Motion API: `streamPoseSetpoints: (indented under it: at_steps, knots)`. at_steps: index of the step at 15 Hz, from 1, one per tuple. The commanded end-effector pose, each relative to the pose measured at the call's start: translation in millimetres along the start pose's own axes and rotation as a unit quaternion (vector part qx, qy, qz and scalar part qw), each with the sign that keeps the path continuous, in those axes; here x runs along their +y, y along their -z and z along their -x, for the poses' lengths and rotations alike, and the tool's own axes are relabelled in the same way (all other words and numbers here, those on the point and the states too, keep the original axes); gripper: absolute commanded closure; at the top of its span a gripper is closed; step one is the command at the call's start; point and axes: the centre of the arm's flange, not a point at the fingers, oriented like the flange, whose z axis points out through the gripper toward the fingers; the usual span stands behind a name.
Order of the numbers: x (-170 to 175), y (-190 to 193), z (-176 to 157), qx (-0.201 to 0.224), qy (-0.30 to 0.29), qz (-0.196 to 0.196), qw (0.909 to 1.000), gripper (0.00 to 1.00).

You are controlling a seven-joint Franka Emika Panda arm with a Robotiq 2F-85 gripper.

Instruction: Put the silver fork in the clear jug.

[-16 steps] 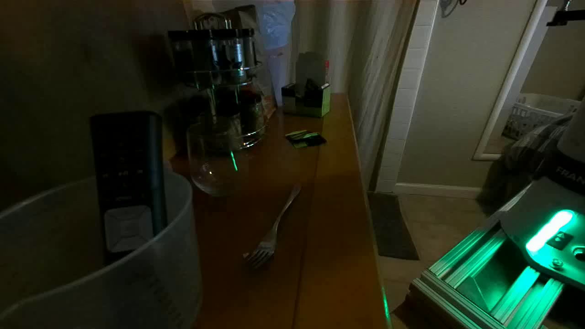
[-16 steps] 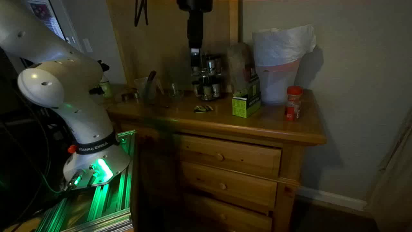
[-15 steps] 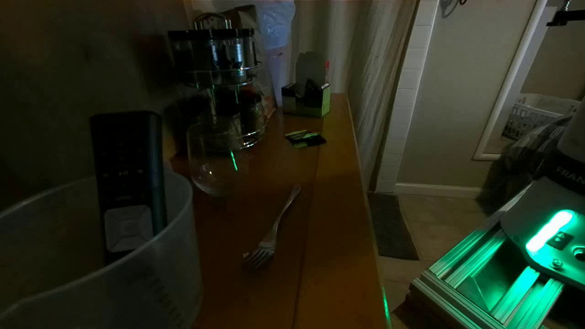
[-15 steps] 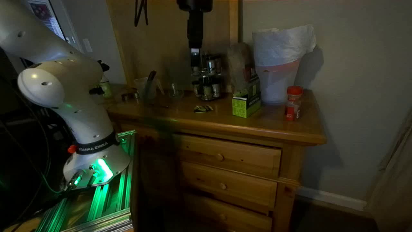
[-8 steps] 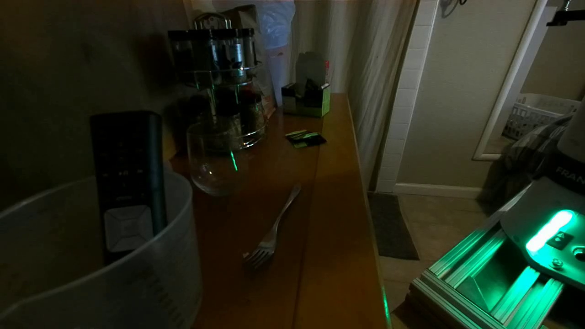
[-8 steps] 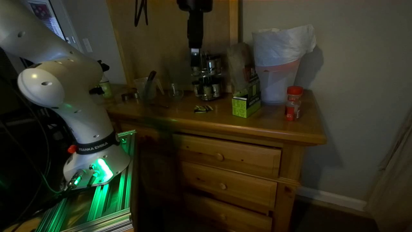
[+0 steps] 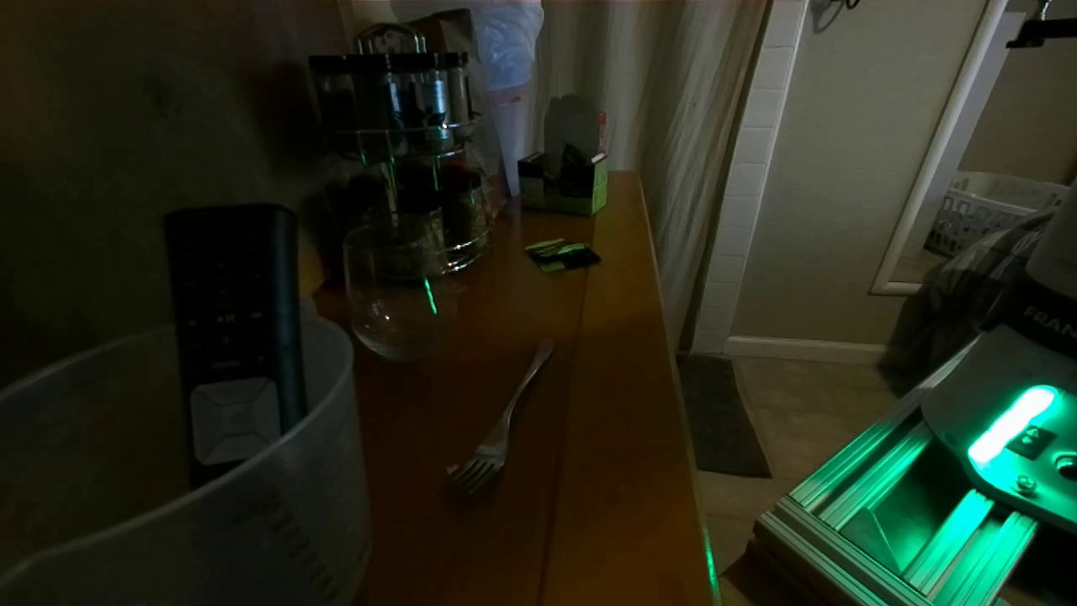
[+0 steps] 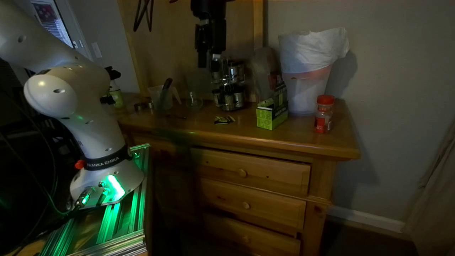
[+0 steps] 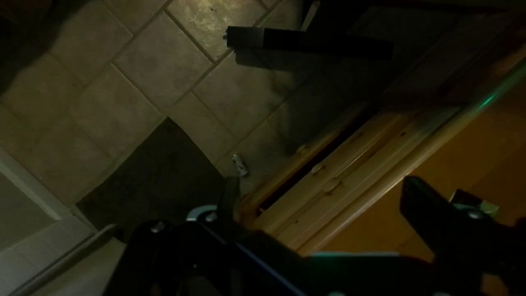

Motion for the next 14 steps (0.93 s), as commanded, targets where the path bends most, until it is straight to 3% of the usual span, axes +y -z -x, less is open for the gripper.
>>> streamPoseSetpoints:
  at_steps: [1, 5, 8, 10, 11, 14]
  knots:
    - [-53.4, 4.7, 15.2, -0.011, 0.096, 0.026, 0.9950, 0.00]
    - [-131.6, 11.7, 9.8, -0.025, 0.204, 0.041, 0.9777, 0.00]
    - [-184.6, 7.7, 3.9, -0.040, 0.285, 0.071, 0.9552, 0.00]
    - [-198.8, 13.6, 4.2, -0.043, 0.334, 0.101, 0.9360, 0.00]
    - [-193.7, 8.5, 6.1, -0.033, 0.294, 0.088, 0.9513, 0.00]
    - [-204.2, 7.7, 7.0, -0.036, 0.323, 0.094, 0.9411, 0.00]
